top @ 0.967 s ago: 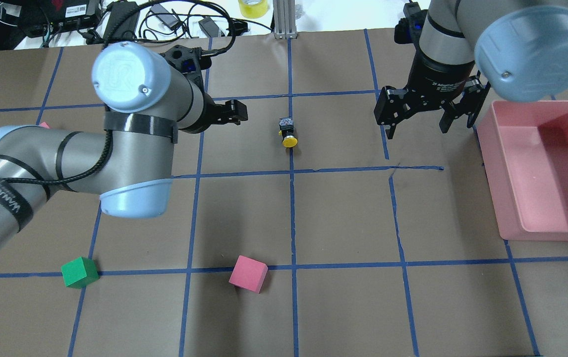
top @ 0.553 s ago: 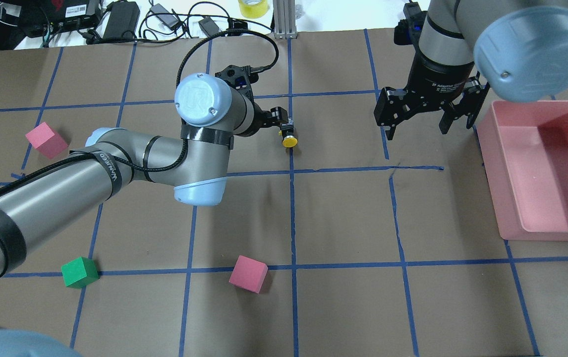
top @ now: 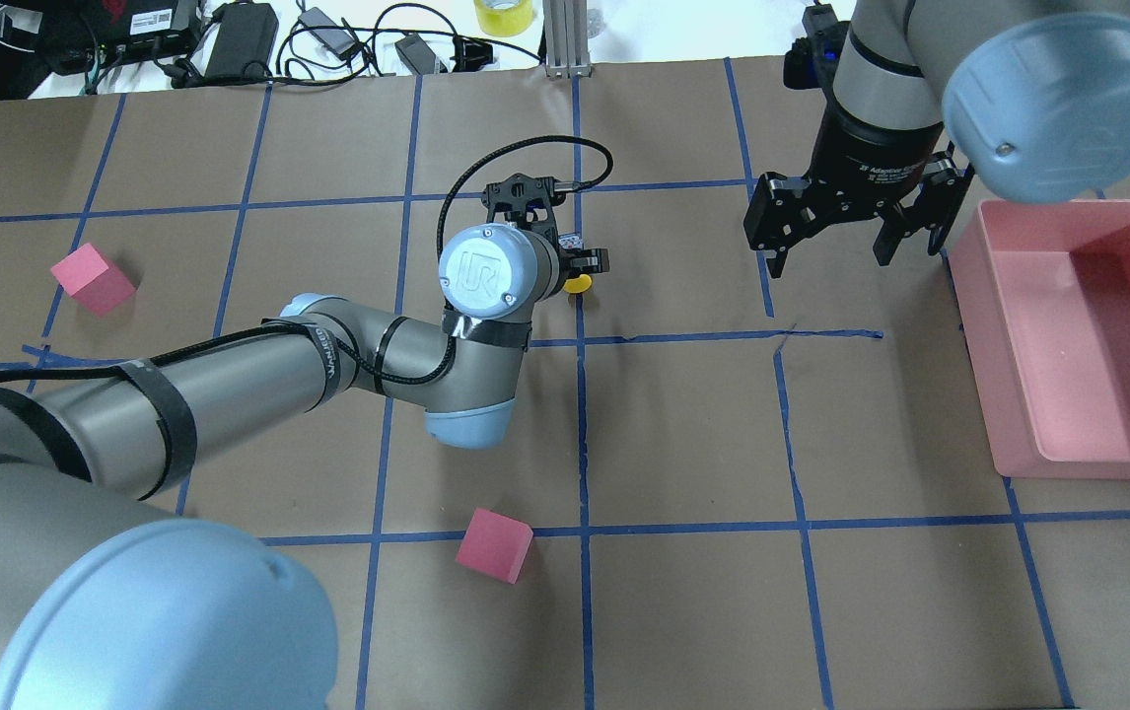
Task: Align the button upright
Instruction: 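Grasp the switch body with the left gripper and lift it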
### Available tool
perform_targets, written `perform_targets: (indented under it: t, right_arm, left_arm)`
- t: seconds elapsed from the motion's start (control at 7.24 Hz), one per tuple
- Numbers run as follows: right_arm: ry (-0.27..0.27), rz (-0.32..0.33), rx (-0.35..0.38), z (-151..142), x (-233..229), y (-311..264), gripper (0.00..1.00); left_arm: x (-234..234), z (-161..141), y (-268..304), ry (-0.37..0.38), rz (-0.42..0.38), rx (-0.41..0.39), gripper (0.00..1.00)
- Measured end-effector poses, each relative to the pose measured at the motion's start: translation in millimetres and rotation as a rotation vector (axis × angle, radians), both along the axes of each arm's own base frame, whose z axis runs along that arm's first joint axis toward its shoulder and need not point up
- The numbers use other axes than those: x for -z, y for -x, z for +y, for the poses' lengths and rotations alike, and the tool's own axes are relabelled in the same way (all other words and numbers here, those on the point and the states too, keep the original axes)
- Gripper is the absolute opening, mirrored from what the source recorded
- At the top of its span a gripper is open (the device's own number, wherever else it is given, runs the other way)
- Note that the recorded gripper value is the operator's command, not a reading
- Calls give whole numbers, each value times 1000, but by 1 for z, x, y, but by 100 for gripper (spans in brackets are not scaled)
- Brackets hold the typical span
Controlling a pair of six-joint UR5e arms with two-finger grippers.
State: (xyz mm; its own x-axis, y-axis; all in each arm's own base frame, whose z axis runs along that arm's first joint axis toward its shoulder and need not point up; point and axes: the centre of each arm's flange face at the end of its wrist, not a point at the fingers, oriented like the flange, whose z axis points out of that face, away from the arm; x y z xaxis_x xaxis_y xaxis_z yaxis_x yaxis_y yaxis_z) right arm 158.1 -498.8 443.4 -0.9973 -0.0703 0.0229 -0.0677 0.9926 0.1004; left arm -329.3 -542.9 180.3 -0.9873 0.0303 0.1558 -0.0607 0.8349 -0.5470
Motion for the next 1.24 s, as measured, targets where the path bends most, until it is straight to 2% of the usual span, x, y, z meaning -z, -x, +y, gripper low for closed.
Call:
perform_targets:
  t: [0.41, 0.55, 0.69, 0.97, 1.24]
  right_arm:
    - [22, -19, 9, -4, -2, -1, 100]
    - [27, -21, 9, -4, -2, -2, 100]
    - [27, -16, 9, -5, -2, 0, 100]
    - [25, -2, 10, -5, -1, 2, 100]
    - [29, 3, 13, -4, -3, 3, 100]
  left_arm:
    - [27, -6, 14, 54, 16, 18, 90]
    - [30, -5, 21, 58, 16, 28, 69]
    - [32, -3, 26, 56, 15, 37, 53]
    - [33, 0, 27, 57, 3, 36, 15]
    - [33, 3, 25, 57, -13, 28, 3]
